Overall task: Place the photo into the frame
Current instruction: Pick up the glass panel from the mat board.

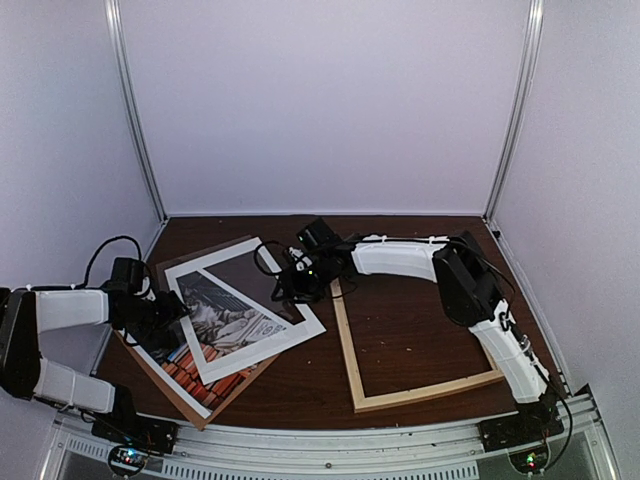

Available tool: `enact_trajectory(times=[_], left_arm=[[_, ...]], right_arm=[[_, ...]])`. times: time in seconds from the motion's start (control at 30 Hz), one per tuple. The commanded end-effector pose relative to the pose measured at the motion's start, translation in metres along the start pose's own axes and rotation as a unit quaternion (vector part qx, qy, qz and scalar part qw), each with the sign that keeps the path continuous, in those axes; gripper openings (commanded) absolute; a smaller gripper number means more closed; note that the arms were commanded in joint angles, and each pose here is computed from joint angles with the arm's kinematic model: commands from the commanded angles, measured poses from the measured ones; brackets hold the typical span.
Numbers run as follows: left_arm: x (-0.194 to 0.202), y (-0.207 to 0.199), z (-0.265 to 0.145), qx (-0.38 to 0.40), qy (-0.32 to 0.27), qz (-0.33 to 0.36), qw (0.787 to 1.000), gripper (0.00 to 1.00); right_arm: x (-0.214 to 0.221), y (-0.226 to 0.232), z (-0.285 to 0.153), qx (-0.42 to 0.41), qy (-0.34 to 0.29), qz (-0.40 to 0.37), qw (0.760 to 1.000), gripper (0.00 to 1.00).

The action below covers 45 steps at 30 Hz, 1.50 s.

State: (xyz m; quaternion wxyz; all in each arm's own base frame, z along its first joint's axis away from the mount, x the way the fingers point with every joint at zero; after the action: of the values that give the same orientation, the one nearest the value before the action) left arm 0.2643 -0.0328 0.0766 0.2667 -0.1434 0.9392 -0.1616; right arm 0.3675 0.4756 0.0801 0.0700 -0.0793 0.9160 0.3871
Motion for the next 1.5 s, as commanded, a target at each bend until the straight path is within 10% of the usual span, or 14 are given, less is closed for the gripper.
enact_trajectory(times=[0.0, 1.47], left_arm=[[-0.009, -0.017, -0.003, 0.063, -0.023, 0.013, 0.998, 0.79], [-0.041, -0.061, -0.043, 0.196, -0.102, 0.012, 0.975, 0.91]], right_arm=[[0.010, 0.019, -0.012, -0.041, 0.003, 0.018, 0.999, 0.55], [0.047, -0.040, -0.031, 0.051, 0.008, 0.020, 0.998, 0.51]])
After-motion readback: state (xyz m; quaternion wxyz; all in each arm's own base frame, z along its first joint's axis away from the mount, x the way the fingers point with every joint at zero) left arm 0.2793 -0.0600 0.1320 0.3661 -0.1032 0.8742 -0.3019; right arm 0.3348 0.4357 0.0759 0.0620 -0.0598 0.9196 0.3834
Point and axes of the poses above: each gripper's point midway between its finger pads, its own z axis out along the fingers, its own y axis along the line the jaws close on, x = y × z, the point moved 5 cm from there along -z, back along the fingers, and after that the axes turned 13 degrees about z, right-handed, at the moved point
